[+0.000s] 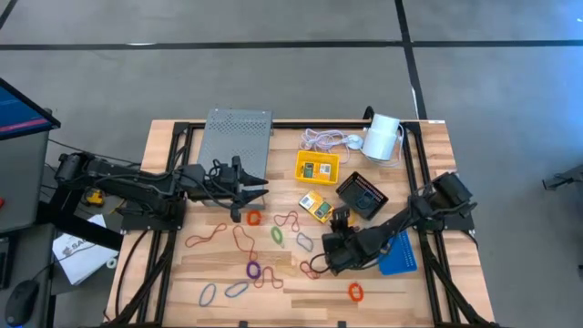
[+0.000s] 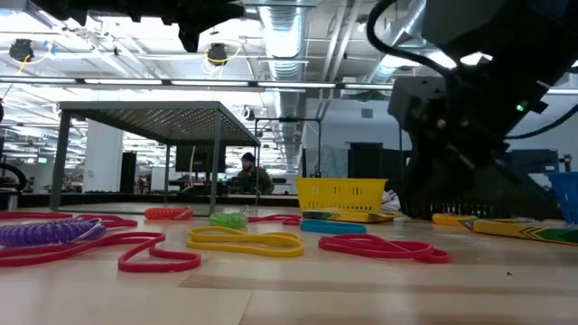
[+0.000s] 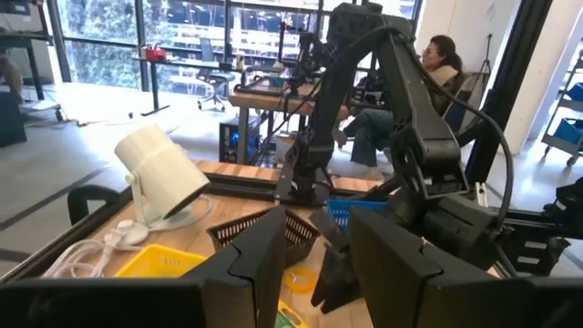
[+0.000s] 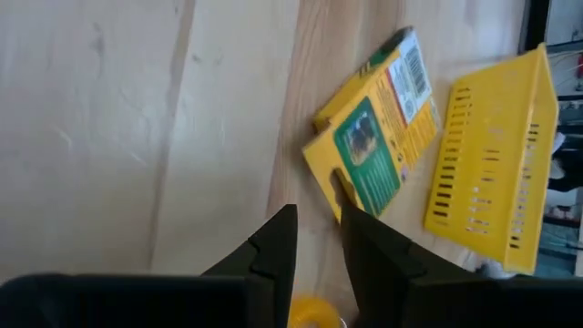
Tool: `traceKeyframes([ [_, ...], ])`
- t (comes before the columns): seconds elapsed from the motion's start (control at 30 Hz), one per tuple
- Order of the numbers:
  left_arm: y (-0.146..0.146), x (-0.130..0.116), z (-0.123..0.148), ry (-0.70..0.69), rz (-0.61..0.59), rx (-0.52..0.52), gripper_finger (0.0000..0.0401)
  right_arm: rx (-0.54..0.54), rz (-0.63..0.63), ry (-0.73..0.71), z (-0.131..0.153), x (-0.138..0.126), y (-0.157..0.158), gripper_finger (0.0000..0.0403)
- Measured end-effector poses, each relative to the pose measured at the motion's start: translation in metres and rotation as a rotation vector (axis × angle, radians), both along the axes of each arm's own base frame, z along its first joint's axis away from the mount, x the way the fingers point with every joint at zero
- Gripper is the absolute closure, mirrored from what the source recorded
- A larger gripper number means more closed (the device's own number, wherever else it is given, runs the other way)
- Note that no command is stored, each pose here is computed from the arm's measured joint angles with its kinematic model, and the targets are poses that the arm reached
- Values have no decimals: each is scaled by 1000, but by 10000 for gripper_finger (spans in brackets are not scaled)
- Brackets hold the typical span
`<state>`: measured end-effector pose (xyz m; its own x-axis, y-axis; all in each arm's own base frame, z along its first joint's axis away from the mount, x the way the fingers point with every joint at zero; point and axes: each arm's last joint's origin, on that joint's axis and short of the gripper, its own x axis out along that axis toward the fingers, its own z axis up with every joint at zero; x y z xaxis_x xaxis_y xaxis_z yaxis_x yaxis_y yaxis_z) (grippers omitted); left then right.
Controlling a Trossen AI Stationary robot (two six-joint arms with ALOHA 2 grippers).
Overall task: Pick & Place Office Desk Supplies
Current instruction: Put the crayon box into the yellow bin
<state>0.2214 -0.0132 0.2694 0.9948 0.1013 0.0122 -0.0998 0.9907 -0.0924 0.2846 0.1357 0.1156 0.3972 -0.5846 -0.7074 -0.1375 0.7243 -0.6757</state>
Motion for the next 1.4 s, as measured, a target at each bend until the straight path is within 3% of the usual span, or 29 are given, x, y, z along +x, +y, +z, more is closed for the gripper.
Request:
traceKeyframes([
  [0.33, 0, 0, 0, -5, 0, 0, 281, -28, -13, -45, -2, 3, -2, 317],
  [1.4, 0, 0, 1, -7, 0, 2, 281, 7, -63, 31, -14, 15, -28, 317],
])
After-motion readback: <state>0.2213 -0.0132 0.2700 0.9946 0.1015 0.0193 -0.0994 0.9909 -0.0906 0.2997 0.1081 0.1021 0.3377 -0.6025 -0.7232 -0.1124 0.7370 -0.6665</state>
